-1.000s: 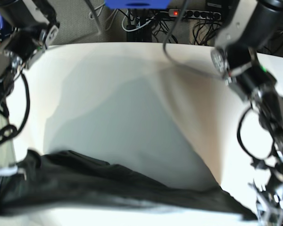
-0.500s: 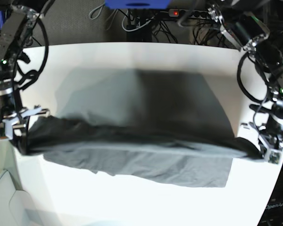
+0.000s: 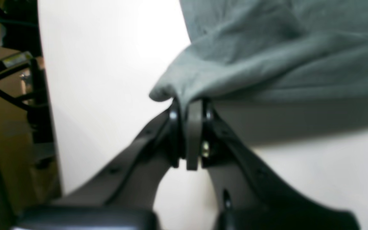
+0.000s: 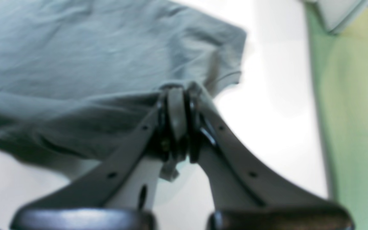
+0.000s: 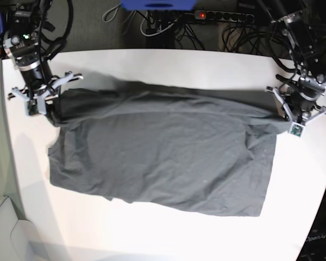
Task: Layout the t-shirt on the table in an organized manner, then fold the t-shirt properly
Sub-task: 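Lower the shirt flat onto the table with both grippers, then release the shirt with both grippers and raise them, then grasp the shirt's edge with both grippers and drag it, then pull the grasped shirt corner outward with the right gripper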
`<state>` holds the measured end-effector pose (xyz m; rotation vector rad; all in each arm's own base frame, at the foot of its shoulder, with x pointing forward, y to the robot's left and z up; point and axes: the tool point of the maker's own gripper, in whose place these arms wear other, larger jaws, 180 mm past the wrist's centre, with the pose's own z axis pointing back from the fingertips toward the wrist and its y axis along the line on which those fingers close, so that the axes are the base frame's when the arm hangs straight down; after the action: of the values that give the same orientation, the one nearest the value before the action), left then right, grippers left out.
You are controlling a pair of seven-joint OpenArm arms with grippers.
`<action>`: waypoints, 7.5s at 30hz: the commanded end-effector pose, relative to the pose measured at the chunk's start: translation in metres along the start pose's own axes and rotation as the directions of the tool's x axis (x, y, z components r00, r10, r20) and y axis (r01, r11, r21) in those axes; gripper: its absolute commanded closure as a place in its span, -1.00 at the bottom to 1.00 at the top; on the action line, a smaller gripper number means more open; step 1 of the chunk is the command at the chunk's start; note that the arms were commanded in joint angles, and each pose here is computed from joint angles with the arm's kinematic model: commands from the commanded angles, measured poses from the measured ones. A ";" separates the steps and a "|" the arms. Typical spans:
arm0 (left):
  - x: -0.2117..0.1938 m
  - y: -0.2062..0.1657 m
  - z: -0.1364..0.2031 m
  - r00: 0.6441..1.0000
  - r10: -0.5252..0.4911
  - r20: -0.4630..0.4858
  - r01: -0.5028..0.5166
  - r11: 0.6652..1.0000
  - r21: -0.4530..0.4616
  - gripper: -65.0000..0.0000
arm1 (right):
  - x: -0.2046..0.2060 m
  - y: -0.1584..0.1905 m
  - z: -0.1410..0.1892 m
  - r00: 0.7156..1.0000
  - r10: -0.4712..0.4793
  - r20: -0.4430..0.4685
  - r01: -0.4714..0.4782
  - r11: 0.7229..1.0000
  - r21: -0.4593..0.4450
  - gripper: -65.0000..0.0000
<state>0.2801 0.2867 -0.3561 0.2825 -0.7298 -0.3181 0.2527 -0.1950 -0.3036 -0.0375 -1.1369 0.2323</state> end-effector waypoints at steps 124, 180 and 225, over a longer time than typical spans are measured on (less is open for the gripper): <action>-0.046 -0.025 -0.024 0.930 -0.084 -0.358 0.074 0.996 -0.042 0.99 | -0.087 0.086 -0.009 0.892 0.345 -0.293 -0.225 0.899 0.375 0.90; -0.047 -0.037 -0.041 0.922 -0.057 -0.382 0.024 0.996 -0.089 0.99 | 0.036 0.122 -0.165 0.754 0.626 -0.198 -0.481 0.732 0.482 0.23; -0.046 -0.035 -0.041 0.924 -0.055 -0.379 0.024 0.996 -0.086 0.99 | -0.034 0.120 -0.224 0.834 0.459 -0.305 -0.208 0.774 0.598 0.68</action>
<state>0.2697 0.2751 -0.4285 0.2659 -0.3287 -0.3195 0.4235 -0.0359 -0.4344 0.3225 -0.6595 0.8133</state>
